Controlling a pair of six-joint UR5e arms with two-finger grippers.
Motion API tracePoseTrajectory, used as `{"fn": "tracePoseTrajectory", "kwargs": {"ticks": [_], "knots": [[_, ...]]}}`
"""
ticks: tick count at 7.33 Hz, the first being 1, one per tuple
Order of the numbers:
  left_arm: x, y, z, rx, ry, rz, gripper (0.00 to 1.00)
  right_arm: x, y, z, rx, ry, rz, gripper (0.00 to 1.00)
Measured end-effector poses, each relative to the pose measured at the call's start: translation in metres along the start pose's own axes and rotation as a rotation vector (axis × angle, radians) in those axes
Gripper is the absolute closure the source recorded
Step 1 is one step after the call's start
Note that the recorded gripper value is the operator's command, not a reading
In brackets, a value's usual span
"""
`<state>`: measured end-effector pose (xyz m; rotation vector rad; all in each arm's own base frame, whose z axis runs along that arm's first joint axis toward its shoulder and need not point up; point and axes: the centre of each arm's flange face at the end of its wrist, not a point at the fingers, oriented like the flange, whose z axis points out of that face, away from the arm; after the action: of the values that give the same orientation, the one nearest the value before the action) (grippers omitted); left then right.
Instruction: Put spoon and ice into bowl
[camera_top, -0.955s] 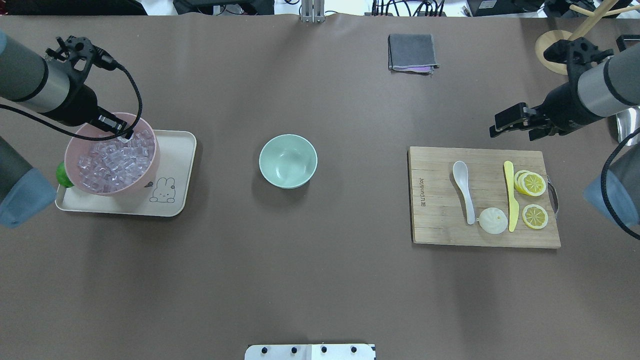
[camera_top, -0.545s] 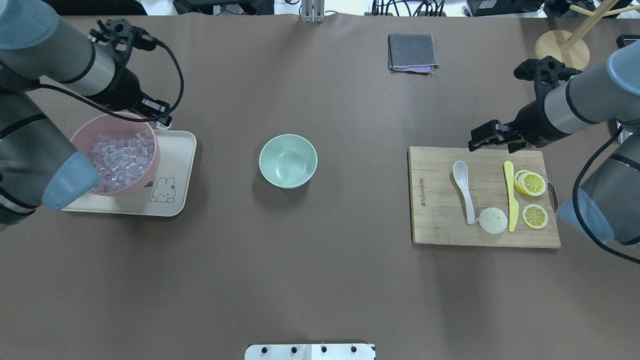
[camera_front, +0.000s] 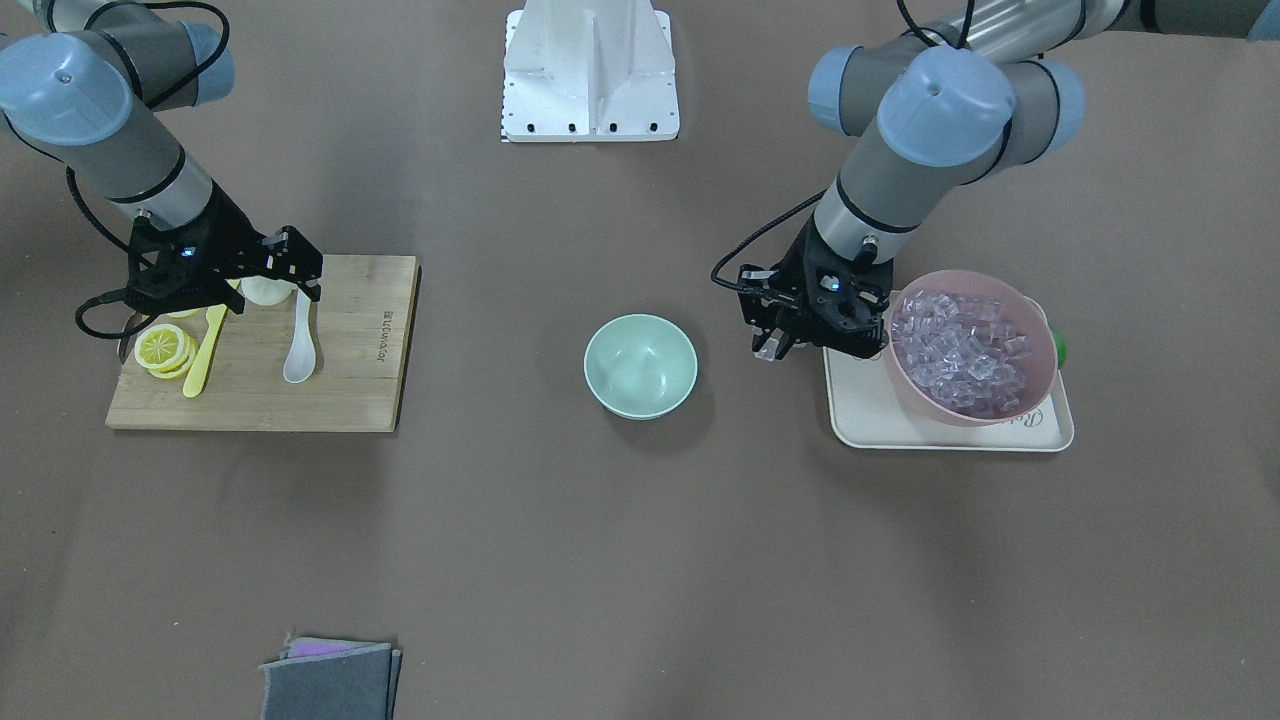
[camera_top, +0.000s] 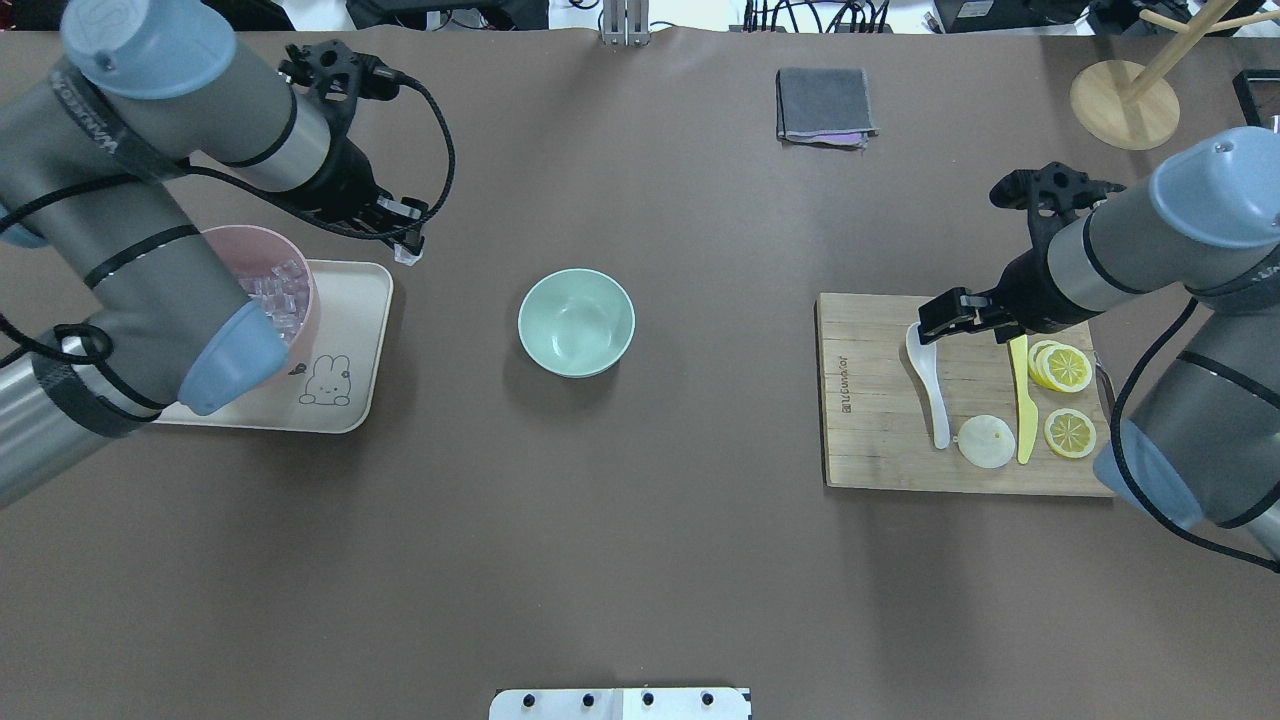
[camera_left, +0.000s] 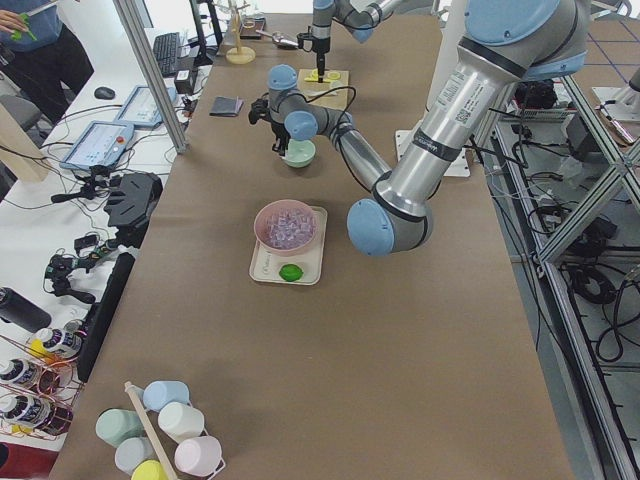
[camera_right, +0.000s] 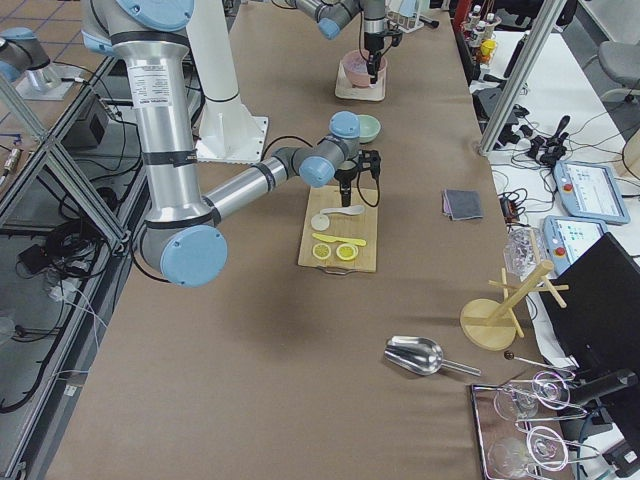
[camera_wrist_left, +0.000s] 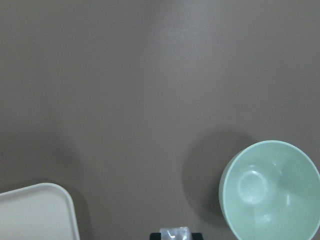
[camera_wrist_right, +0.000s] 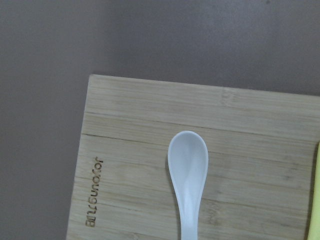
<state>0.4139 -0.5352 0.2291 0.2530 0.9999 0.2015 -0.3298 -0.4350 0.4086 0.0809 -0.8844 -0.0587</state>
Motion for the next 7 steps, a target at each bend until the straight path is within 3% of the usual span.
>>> {"fn": "tracePoseTrajectory", "kwargs": {"ticks": [2, 6, 7], "knots": [[0.022, -0.002, 0.020, 0.007, 0.030, -0.026, 1.00, 0.000, 0.009, 0.023, -0.018, 0.035, -0.011, 0.21], [0.046, 0.008, 0.037, 0.022, 0.031, -0.029, 1.00, -0.001, 0.017, 0.046, -0.037, 0.066, -0.031, 0.29], [0.049, 0.008, 0.037, 0.022, 0.033, -0.031, 1.00, -0.002, 0.020, 0.049, -0.042, 0.070, -0.037, 0.38]]}}
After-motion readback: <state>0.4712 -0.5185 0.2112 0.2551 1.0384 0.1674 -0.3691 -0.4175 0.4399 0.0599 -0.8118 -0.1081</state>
